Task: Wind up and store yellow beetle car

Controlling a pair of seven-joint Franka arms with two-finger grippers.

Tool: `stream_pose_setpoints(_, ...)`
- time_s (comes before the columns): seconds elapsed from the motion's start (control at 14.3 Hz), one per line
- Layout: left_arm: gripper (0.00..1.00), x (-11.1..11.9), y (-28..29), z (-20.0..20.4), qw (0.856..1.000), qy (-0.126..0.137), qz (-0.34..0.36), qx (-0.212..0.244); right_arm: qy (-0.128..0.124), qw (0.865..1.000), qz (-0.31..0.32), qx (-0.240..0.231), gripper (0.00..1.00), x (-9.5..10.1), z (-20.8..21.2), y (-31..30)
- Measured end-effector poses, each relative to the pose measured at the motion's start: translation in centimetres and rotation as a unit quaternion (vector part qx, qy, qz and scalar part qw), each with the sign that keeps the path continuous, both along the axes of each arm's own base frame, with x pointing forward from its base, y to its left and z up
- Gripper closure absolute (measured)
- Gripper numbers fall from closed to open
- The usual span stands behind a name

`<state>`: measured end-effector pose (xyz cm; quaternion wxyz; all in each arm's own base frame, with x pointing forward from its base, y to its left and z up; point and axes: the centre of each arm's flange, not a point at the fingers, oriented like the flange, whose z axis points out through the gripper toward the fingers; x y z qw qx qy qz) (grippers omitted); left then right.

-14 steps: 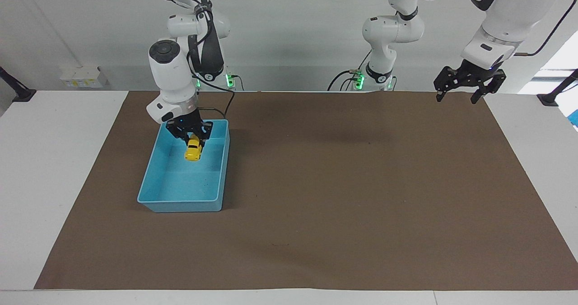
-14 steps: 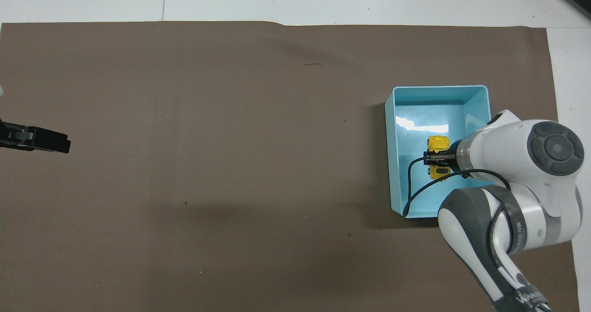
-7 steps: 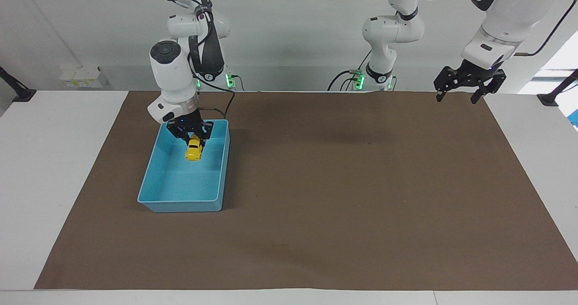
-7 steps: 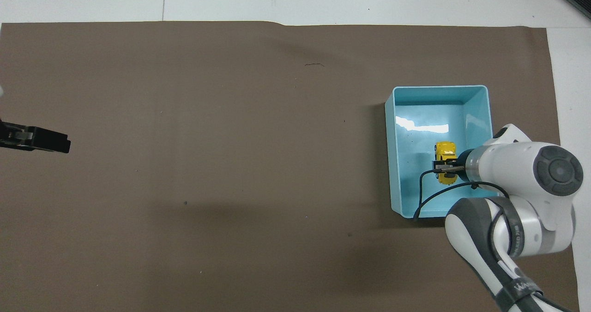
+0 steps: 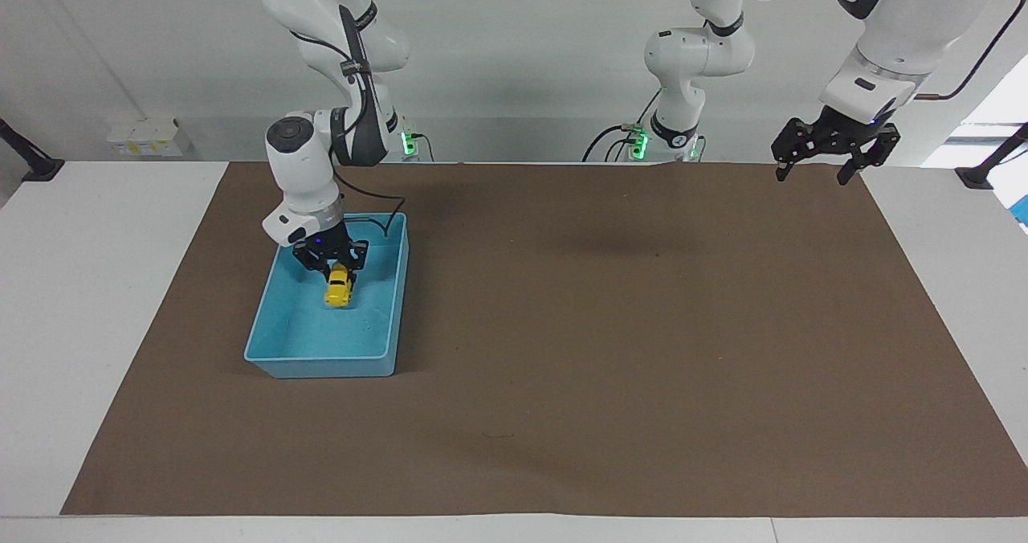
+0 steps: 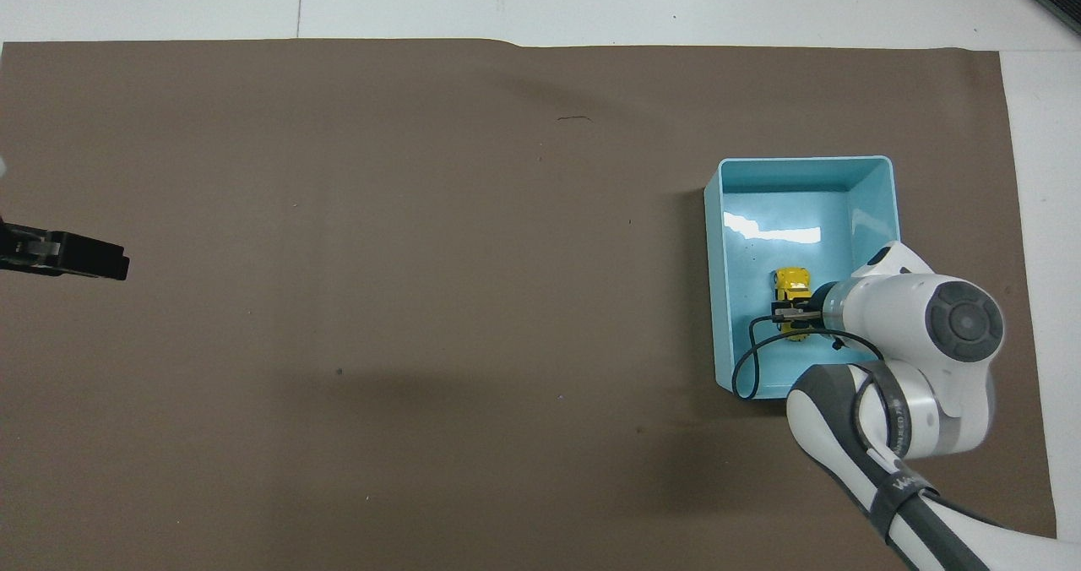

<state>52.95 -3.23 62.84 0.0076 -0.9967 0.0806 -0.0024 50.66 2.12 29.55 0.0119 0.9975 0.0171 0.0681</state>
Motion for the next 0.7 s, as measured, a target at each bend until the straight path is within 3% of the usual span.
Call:
stream_pose_setpoints(0.07, 0.0, 0.0, 0.0, 0.0, 1.0, 0.0, 0.0, 0.0, -0.004, 1.0, 0.0, 0.0, 0.48, 0.2, 0.0, 0.0)
stream_pose_setpoints(0.35, 0.0, 0.0, 0.0, 0.0, 1.0, 0.0, 0.0, 0.0, 0.008, 1.0, -0.001, -0.002, 0.03, 0.3, 1.0, -0.1)
stream_pose_setpoints(0.7, 0.0, 0.0, 0.0, 0.0, 1.0, 0.0, 0.0, 0.0, 0.03, 0.999, -0.014, -0.01, 0.0, 2.3, 9.5, -0.9)
